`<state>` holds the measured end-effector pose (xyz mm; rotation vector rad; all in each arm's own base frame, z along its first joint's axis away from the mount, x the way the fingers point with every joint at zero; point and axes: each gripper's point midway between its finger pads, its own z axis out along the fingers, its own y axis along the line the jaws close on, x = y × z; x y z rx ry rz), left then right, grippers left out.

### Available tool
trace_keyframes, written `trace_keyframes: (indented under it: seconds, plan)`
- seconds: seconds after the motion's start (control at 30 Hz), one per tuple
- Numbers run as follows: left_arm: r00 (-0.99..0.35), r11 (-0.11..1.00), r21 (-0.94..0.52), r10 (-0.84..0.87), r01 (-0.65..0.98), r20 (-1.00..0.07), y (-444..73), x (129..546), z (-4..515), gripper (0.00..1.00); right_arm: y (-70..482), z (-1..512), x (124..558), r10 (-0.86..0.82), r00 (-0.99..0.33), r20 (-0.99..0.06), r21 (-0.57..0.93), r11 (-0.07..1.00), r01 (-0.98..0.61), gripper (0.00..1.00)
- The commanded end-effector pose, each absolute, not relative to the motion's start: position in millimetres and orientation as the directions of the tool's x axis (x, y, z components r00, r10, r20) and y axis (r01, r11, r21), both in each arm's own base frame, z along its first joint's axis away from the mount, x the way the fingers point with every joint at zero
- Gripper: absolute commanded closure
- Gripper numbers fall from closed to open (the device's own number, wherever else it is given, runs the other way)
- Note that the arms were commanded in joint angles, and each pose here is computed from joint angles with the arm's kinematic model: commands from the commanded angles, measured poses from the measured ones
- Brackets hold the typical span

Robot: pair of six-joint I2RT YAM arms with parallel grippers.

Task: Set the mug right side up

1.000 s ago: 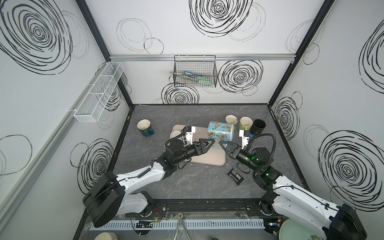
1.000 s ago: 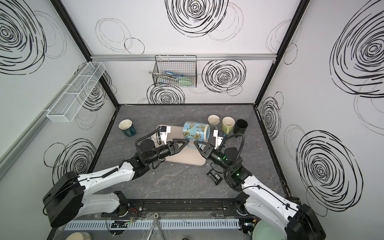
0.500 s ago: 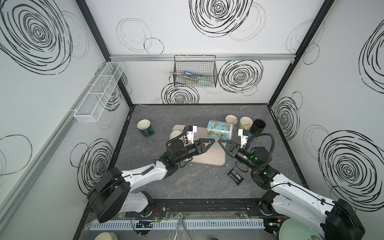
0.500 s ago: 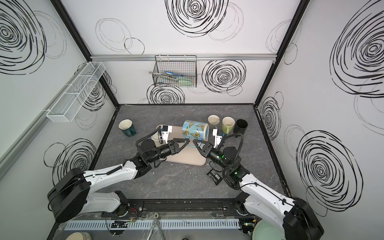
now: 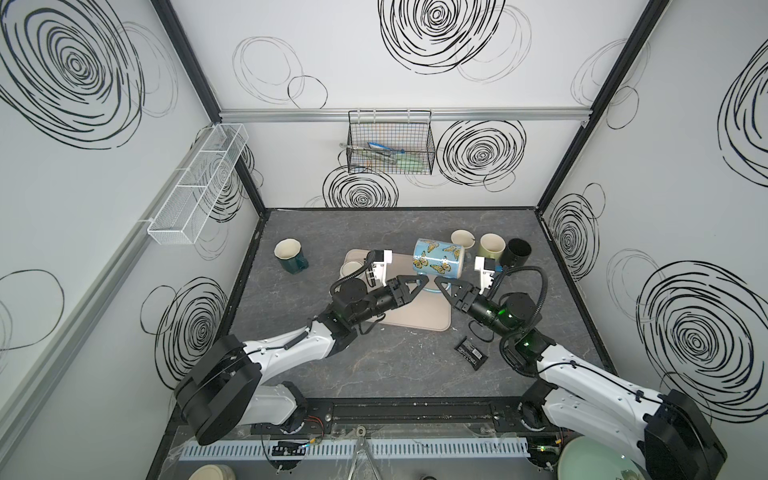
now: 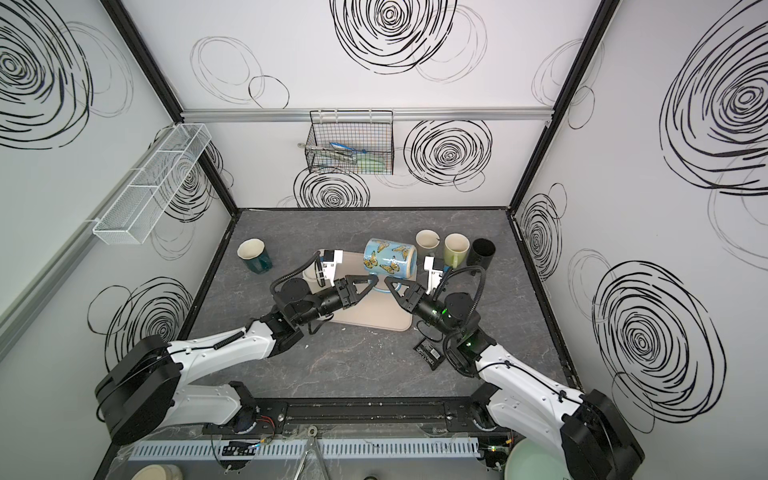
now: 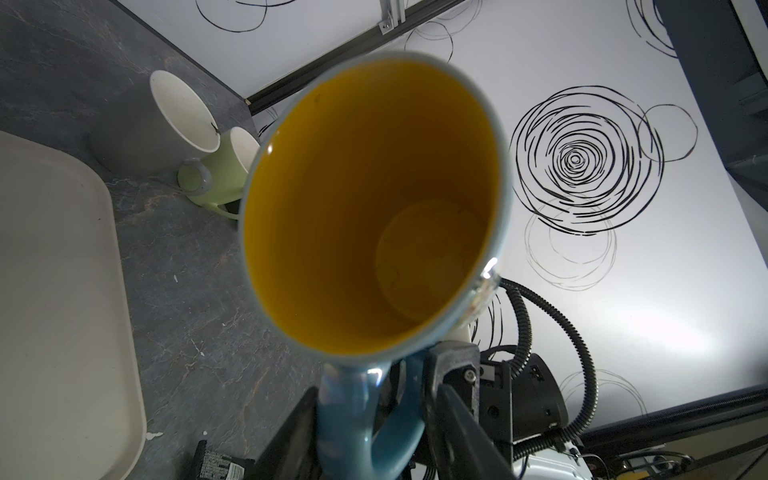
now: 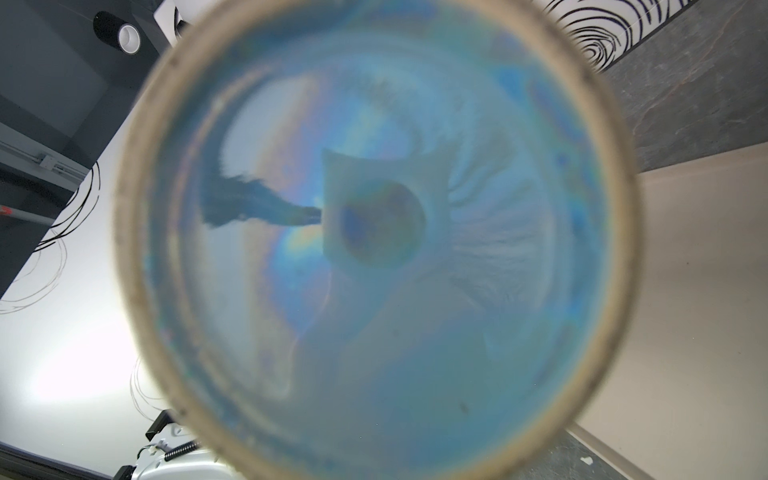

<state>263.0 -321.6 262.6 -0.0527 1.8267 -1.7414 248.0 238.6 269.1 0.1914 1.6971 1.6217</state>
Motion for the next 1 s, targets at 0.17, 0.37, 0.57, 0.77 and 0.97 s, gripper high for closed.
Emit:
trace_keyframes:
  seconds: [0.17,0.37,0.57,0.77,0.97]
  plan:
    - [-0.789,0.011,-0.889,-0.455,0.459,-0.413,-330,264,306,0.55,247,324,238,0.587,-0.656,-0.475,0.839,0.076,-0.54,1.0]
    - [-0.787,-0.01,-0.883,-0.456,0.47,-0.414,-333,264,311,0.78,248,319,238,0.585,-0.66,-0.472,0.846,0.089,-0.526,1.0]
    - [-0.77,-0.011,-0.867,-0.466,0.497,-0.436,-333,263,320,0.84,250,313,242,0.574,-0.664,-0.479,0.85,0.115,-0.513,1.0]
    - [-0.77,-0.021,-0.854,-0.444,0.52,-0.458,-338,259,321,1.0,250,312,243,0.57,-0.66,-0.489,0.848,0.133,-0.513,1.0]
    - [-0.759,-0.063,-0.827,-0.441,0.559,-0.48,-336,251,330,1.0,249,309,244,0.569,-0.652,-0.502,0.845,0.164,-0.508,1.0]
